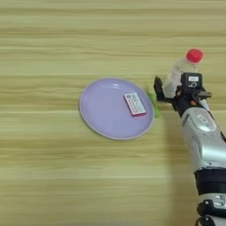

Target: Move the objects on the table

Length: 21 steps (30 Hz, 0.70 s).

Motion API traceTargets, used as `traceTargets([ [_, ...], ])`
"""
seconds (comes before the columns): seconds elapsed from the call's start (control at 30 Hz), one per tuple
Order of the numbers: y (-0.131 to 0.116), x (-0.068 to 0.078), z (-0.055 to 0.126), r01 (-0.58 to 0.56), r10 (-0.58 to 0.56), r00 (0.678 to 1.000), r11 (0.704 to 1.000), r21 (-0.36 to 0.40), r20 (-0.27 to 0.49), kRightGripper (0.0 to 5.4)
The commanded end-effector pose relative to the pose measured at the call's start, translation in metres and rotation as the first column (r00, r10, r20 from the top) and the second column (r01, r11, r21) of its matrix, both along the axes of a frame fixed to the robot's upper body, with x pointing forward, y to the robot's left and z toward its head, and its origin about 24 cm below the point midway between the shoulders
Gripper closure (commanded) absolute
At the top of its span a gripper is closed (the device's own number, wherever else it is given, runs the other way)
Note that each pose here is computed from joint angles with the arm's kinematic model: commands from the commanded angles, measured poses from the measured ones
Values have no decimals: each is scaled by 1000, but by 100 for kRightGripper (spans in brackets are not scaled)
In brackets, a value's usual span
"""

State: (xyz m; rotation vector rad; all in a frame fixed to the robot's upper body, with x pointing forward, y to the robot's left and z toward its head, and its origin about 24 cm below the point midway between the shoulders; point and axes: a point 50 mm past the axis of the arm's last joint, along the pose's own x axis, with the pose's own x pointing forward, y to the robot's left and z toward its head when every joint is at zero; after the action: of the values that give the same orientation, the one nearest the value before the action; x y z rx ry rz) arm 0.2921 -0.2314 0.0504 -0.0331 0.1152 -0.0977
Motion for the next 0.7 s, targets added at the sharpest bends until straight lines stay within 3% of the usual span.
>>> traceTargets([
  [0.03,5,4,29,-32,33,992,999,-15,118,3],
  [0.5,16,-36,16,-111,111,994,994,22,21,3],
  [0.7,13,-44,12,-113,113,993,993,19,-15,3],
])
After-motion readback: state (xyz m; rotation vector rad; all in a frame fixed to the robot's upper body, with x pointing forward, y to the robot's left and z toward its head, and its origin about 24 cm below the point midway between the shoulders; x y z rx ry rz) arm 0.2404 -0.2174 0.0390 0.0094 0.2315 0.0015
